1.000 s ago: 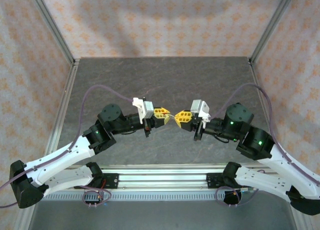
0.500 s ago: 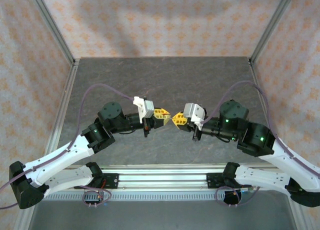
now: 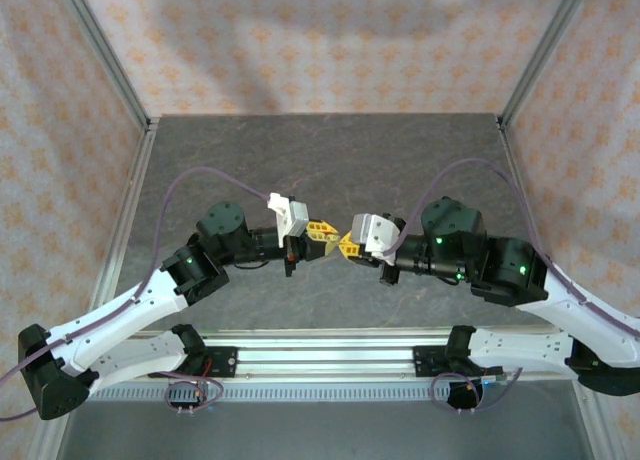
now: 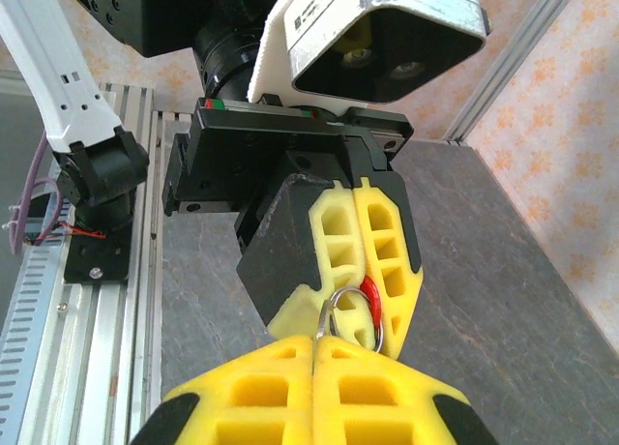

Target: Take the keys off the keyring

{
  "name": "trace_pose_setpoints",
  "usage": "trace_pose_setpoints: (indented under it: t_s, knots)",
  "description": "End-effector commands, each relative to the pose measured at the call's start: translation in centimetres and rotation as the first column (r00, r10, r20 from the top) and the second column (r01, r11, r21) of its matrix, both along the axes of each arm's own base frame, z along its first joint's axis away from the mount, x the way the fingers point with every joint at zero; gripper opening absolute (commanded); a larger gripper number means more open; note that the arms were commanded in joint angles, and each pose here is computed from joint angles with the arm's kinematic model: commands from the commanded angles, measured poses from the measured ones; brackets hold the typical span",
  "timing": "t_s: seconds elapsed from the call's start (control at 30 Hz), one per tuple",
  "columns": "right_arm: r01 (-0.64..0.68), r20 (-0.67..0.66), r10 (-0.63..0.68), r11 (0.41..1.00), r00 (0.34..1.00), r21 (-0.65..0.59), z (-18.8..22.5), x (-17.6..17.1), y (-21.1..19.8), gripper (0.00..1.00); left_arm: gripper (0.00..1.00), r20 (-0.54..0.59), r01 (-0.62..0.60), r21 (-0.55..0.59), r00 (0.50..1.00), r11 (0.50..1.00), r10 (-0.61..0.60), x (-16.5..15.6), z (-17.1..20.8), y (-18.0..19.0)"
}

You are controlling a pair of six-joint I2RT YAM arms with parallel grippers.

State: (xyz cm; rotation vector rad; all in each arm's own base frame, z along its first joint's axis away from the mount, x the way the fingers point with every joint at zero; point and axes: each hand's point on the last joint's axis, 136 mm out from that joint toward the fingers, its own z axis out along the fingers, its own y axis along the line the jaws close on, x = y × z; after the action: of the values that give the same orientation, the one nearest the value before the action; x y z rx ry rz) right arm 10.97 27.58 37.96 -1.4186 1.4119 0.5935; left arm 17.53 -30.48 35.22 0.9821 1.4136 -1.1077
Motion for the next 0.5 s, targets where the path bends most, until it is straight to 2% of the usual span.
trace_pose_setpoints:
  t_s: [0.0, 0.47]
  knots:
    - [-0.307, -0.145, 0.297, 0.95, 0.944, -0.05, -2.3, -6.4, 1.6, 0.0, 0.0, 0.028, -0.15, -0.096, 0.988, 0.984, 0.154, 3.1, 3.7, 1.3]
    - [-0.413, -0.261, 0.393, 0.911, 0.882, -0.023, -2.6, -8.7, 3.3, 0.0, 0.0, 0.026, -0.122, -0.106, 0.992, 0.987, 0.126, 2.6, 3.9, 1.4]
